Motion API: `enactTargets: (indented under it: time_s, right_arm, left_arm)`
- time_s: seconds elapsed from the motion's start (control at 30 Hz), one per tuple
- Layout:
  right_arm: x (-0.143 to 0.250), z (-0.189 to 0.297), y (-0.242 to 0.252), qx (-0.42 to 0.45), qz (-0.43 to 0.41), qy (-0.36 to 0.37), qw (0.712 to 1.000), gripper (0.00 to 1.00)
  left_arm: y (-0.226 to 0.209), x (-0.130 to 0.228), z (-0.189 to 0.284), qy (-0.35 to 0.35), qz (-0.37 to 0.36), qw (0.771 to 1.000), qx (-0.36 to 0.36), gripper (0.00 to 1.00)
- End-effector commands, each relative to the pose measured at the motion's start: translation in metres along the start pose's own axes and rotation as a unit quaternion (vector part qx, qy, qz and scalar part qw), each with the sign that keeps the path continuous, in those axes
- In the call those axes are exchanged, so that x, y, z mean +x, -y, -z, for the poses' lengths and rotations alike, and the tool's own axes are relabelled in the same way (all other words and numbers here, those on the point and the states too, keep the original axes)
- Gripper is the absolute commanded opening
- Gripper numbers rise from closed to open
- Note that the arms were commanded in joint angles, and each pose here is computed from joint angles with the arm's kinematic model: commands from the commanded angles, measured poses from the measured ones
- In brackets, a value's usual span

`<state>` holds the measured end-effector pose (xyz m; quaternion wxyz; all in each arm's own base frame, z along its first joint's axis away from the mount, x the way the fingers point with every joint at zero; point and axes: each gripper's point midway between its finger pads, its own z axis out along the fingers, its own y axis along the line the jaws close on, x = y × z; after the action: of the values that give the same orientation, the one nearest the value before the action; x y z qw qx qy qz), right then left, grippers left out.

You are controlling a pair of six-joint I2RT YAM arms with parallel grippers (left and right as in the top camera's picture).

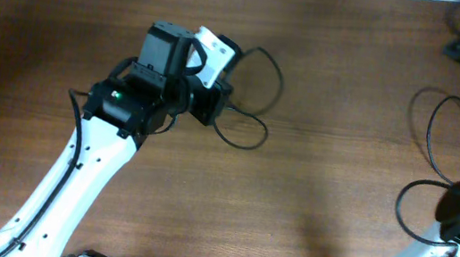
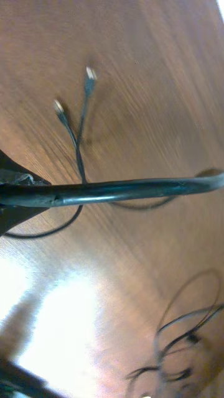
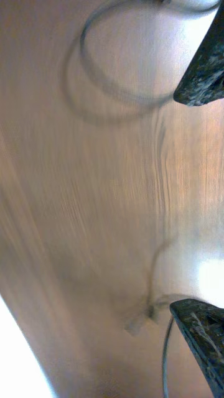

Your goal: Untangle cables

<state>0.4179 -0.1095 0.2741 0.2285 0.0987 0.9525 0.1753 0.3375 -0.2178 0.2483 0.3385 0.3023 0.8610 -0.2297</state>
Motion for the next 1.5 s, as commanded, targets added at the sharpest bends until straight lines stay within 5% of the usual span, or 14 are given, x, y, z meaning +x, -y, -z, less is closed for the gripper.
enactTargets:
  time_s: [0.0, 0.27, 0.8, 0.97, 1.03, 1.13, 1.23, 1.27, 1.3, 1.33, 1.37, 1.47]
  right_arm:
    - [0.01, -0.02, -0.061, -0.05, 0.152, -0.026, 0.987, 0.98]
    - [0.063, -0.045, -0.154, -0.128, 0.421, -0.095, 0.893, 0.99]
    - [0.117, -0.054, -0.249, -0.233, 0.586, -0.099, 0.77, 1.0]
    - [0.129, -0.054, -0.264, -0.246, 0.606, -0.102, 0.75, 0.6]
    - [0.132, -0.054, -0.269, -0.253, 0.608, -0.102, 0.746, 0.31]
    - [0.134, -0.054, -0.272, -0.258, 0.609, -0.102, 0.743, 0.24]
    - [0.134, -0.054, -0.272, -0.258, 0.609, -0.102, 0.743, 0.04]
    - [0.134, -0.054, -0.272, -0.258, 0.609, -0.102, 0.743, 0.04]
    - [0.134, -0.054, -0.272, -0.258, 0.609, -0.102, 0.743, 0.04]
    - [0.134, -0.054, -0.272, -0.257, 0.609, -0.101, 0.744, 0.04]
    - [0.132, -0.054, -0.271, -0.256, 0.609, -0.1, 0.745, 0.04]
    - [0.124, -0.055, -0.261, -0.241, 0.602, -0.097, 0.755, 0.04]
  left_arm:
    - [0.014, -0.005, -0.001, 0.01, -0.115, 0.993, 0.033, 0.0]
    - [0.014, -0.005, -0.001, 0.016, -0.288, 0.957, 0.03, 0.0]
    - [0.023, -0.043, 0.004, 0.1, -0.383, 0.918, 0.028, 0.0]
    - [0.032, -0.044, 0.005, 0.112, -0.384, 0.915, 0.052, 0.0]
    - [0.033, -0.043, 0.005, 0.112, -0.384, 0.915, 0.052, 0.0]
    - [0.04, -0.044, 0.007, 0.122, -0.385, 0.912, 0.073, 0.0]
    - [0.041, -0.043, 0.007, 0.122, -0.385, 0.912, 0.075, 0.0]
    - [0.041, -0.043, 0.007, 0.122, -0.385, 0.912, 0.075, 0.04]
    - [0.041, -0.042, 0.007, 0.12, -0.384, 0.913, 0.076, 0.22]
    - [0.041, -0.04, 0.006, 0.116, -0.382, 0.914, 0.078, 0.71]
    - [0.041, -0.039, 0.006, 0.114, -0.381, 0.914, 0.079, 0.99]
    - [0.041, -0.032, 0.005, 0.101, -0.374, 0.918, 0.085, 0.99]
